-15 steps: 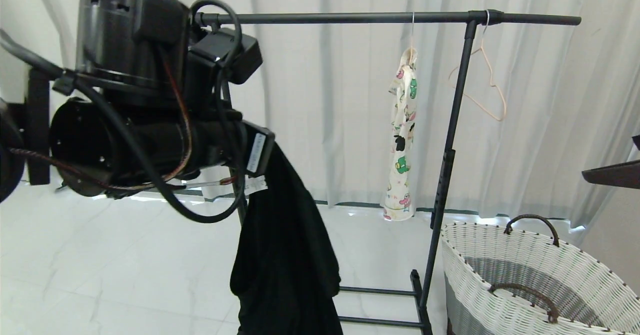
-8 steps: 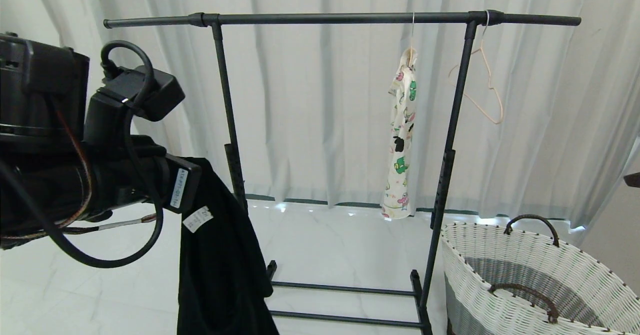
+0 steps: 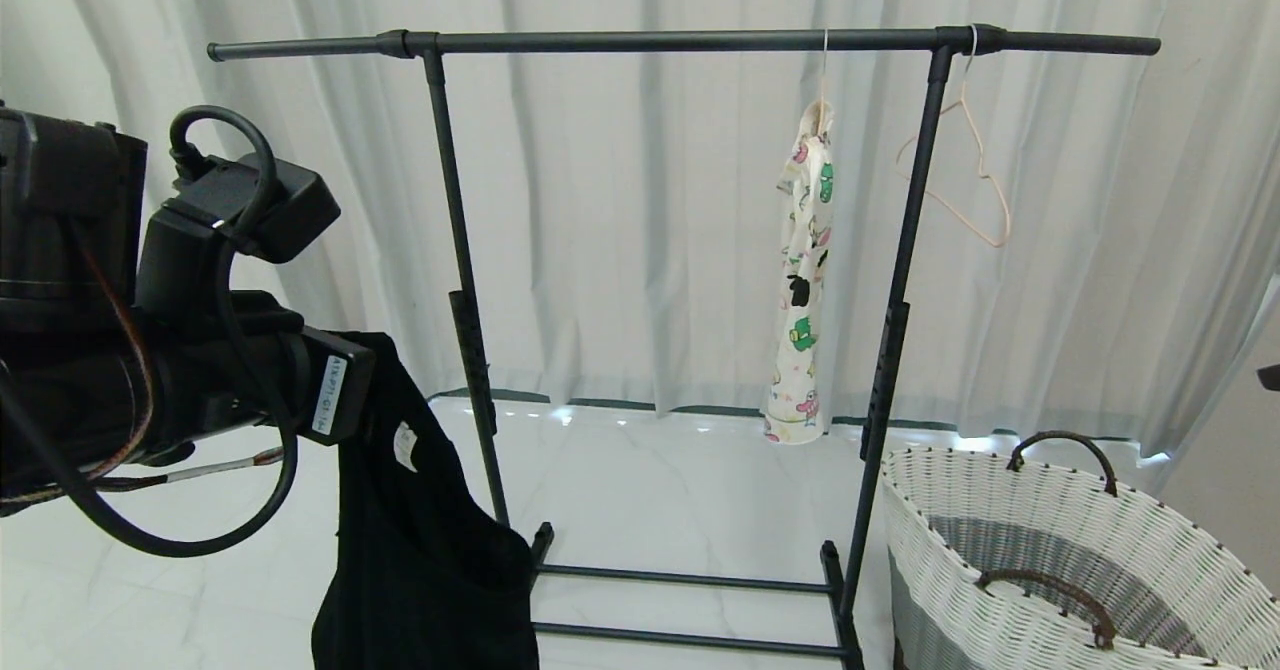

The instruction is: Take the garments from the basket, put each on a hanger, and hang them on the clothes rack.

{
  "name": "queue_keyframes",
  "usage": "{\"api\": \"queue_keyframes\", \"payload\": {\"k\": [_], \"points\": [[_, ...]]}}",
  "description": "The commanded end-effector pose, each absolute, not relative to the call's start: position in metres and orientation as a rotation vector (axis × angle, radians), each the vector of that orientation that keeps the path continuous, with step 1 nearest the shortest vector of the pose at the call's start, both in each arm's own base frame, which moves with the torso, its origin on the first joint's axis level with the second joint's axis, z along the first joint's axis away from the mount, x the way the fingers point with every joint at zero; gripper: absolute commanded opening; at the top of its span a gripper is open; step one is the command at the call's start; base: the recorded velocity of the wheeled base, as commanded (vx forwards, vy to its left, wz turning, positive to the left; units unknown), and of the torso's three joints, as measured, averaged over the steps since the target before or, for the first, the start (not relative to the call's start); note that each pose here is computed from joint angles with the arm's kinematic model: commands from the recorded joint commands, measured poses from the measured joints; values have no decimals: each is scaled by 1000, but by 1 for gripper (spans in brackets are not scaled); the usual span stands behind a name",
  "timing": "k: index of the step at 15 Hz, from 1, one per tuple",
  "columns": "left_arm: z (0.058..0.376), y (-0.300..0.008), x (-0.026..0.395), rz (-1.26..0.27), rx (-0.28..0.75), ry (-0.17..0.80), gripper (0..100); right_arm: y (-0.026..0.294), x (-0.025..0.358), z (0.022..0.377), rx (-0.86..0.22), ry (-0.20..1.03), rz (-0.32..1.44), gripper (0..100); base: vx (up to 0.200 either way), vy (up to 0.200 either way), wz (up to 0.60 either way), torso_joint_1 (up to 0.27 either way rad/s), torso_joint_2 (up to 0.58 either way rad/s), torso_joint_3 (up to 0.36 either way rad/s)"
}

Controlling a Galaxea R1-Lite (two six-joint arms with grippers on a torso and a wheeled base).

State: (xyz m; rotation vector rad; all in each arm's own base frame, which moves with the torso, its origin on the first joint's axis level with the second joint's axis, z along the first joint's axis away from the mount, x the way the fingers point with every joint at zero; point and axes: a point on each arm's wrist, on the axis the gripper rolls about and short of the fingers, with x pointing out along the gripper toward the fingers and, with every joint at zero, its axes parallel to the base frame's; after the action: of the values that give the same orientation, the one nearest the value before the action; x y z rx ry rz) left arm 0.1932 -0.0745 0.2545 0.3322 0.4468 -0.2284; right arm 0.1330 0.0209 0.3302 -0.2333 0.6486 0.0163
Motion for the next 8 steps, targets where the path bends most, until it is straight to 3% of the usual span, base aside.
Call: {"api": "queue_keyframes", "payload": {"k": [1,8], "points": [[250,-74,192,-229,341,460,0,22,137,331,-208,636,25,100,0,0,0,32,-139,-217],[254,-72,188,-225,336,443,0,30,179,335,-102,519,20,100,0,0,0,168,-455,-280]]}}
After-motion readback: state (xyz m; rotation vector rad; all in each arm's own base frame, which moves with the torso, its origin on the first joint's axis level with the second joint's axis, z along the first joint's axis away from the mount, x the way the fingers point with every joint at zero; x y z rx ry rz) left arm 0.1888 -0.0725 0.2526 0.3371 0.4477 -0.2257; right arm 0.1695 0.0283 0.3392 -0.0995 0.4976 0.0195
